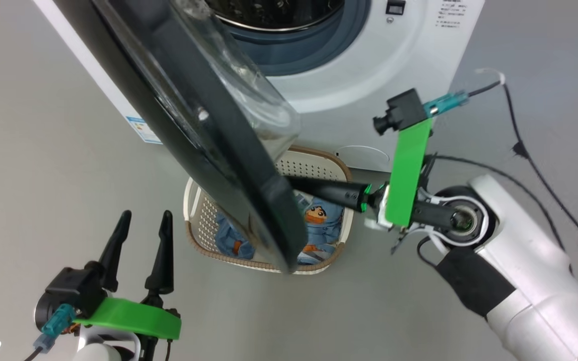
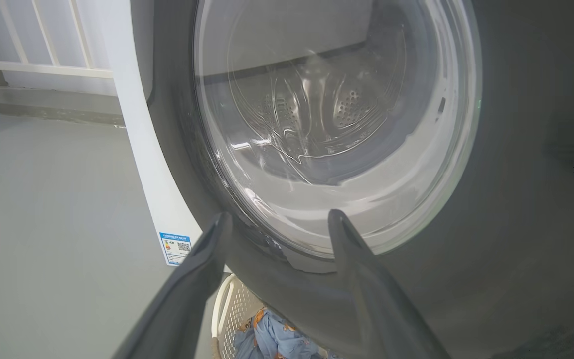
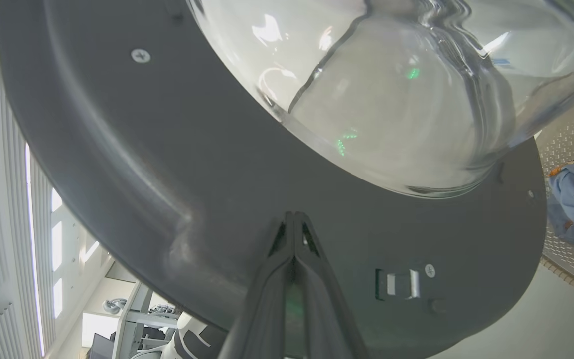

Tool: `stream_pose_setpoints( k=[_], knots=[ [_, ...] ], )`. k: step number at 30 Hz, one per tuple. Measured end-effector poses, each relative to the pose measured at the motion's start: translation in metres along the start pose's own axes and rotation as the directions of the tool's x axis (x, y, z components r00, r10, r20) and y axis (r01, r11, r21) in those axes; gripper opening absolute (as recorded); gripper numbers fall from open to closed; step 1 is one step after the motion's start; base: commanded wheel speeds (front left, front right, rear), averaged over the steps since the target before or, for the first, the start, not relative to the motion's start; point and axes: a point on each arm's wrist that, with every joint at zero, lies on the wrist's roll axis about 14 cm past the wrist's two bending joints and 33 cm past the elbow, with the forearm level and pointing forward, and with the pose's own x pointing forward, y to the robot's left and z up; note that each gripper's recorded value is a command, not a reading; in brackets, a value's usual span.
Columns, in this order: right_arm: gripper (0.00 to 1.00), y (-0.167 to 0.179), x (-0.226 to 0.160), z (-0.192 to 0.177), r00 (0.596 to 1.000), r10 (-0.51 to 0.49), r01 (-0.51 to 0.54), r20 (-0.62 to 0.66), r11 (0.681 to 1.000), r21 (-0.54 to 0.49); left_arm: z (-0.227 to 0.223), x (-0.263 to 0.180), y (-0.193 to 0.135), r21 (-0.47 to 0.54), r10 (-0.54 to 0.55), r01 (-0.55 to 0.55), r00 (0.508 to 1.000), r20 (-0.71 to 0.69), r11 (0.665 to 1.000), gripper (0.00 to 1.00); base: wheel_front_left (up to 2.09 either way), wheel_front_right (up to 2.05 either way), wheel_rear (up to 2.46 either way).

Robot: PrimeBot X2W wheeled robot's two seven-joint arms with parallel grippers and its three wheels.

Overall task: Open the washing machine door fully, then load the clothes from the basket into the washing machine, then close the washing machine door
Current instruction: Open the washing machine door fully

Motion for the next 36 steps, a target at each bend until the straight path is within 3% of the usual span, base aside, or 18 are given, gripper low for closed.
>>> stream_pose_setpoints(
  k=[13, 23, 25, 26, 27, 29, 30, 36],
  knots=[
    [0.00, 0.014, 0.012, -0.023, 0.997, 0.038, -0.038, -0.070, 0.999, -0.004, 0.003, -0.010, 0.007, 0.009, 0.023, -0.023, 1.000, 0.003, 1.000, 1.00, 0.00, 0.00, 0.00],
    [0.02, 0.007, -0.005, -0.014, 1.000, 0.006, -0.007, 0.027, 1.000, 0.016, 0.001, -0.008, 0.000, 0.010, -0.004, 0.004, 1.000, -0.001, 1.000, 1.00, 0.00, 0.00, 0.00],
    [0.20, -0.001, -0.012, -0.017, 0.999, -0.021, 0.020, 0.043, 0.999, 0.025, 0.001, -0.007, -0.002, 0.010, -0.013, 0.013, 1.000, -0.001, 1.000, 1.00, 0.00, 0.00, 0.00],
    [0.41, -0.004, -0.015, -0.018, 0.998, -0.036, 0.035, 0.054, 0.999, 0.021, 0.001, -0.006, -0.003, 0.011, -0.017, 0.017, 1.000, -0.001, 1.000, 1.00, 0.00, 0.00, 0.00],
    [0.51, -0.006, -0.020, -0.017, 0.997, -0.051, 0.050, 0.063, 0.999, 0.013, 0.001, -0.006, -0.003, 0.012, -0.021, 0.021, 1.000, -0.001, 1.000, 1.00, 0.00, 0.00, 0.00],
    [0.90, -0.009, -0.028, -0.016, 0.994, -0.069, 0.069, 0.088, 0.998, 0.002, 0.002, -0.005, -0.006, 0.012, -0.031, 0.031, 1.000, 0.000, 0.999, 1.00, 0.00, 0.00, 0.00],
    [1.00, -0.010, -0.032, -0.014, 0.991, -0.079, 0.079, 0.105, 0.997, 0.000, 0.002, -0.004, -0.007, 0.012, -0.037, 0.037, 0.999, 0.001, 0.999, 1.00, 0.00, 0.00, 0.00],
    [1.00, -0.023, -0.061, -0.007, 0.968, -0.143, 0.145, 0.206, 0.989, 0.004, 0.002, -0.001, -0.013, 0.021, -0.066, 0.066, 0.998, -0.001, 0.998, 1.00, 0.00, 0.00, 0.00]
  ],
)
